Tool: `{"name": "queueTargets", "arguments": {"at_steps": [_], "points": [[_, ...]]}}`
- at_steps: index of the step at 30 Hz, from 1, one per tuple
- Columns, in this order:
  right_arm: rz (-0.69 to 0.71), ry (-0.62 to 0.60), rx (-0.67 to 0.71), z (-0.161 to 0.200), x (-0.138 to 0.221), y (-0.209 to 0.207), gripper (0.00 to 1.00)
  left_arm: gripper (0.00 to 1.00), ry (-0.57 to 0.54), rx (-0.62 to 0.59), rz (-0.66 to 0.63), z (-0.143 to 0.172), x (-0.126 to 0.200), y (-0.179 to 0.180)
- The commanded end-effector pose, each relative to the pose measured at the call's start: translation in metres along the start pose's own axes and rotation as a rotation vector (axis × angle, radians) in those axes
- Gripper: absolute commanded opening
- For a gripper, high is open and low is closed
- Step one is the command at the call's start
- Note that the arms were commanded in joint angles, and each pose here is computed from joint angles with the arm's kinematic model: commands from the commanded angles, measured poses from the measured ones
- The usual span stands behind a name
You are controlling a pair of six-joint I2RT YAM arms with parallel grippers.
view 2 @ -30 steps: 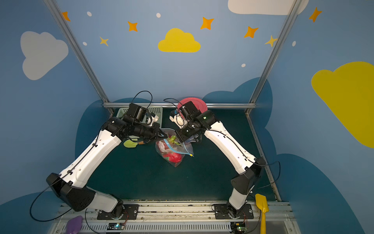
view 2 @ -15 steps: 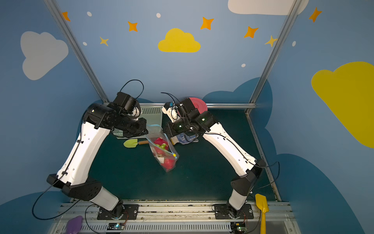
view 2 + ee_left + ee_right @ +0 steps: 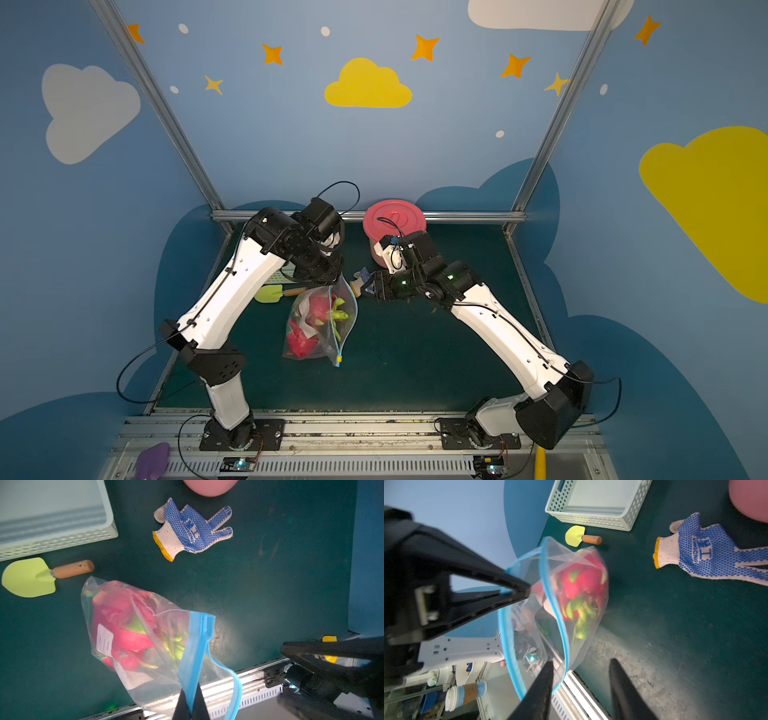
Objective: Open the zip-top bag and take out the dragon fruit
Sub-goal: Open the zipper of the food storage bag at the center of the board.
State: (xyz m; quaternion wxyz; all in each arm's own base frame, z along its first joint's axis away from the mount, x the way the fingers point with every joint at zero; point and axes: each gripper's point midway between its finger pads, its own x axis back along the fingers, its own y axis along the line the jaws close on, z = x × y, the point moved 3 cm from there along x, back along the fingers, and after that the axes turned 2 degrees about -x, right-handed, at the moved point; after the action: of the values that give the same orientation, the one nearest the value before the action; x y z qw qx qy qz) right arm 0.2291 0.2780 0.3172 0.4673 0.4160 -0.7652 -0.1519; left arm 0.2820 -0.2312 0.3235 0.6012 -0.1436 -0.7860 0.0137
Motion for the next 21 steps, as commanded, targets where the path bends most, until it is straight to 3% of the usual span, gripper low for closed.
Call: {"name": "queueTargets", "arguments": {"at_steps": [1,4,7,16,21], "points": [[-0.061,-0.013,0.035,0.006,0.017,0.015,0.55,0.04,0.035,-0.024,-0.015,0.009,0.007,0.0],[-0.028,0.002,0.007,0.02,0.014,0.003,0.64,0.04,0.038,-0.028,-0.007,0.006,0.002,-0.005],[-0.058,-0.001,-0.024,0.029,0.01,0.002,0.67,0.04,0.049,-0.033,-0.003,0.004,-0.004,-0.009],[-0.082,0.018,-0.091,0.046,-0.021,0.014,0.71,0.04,0.072,-0.039,0.015,0.0,-0.016,-0.019],[-0.008,0.036,-0.1,0.048,-0.038,0.004,0.7,0.04,0.077,-0.046,0.011,0.0,-0.019,-0.021]]}}
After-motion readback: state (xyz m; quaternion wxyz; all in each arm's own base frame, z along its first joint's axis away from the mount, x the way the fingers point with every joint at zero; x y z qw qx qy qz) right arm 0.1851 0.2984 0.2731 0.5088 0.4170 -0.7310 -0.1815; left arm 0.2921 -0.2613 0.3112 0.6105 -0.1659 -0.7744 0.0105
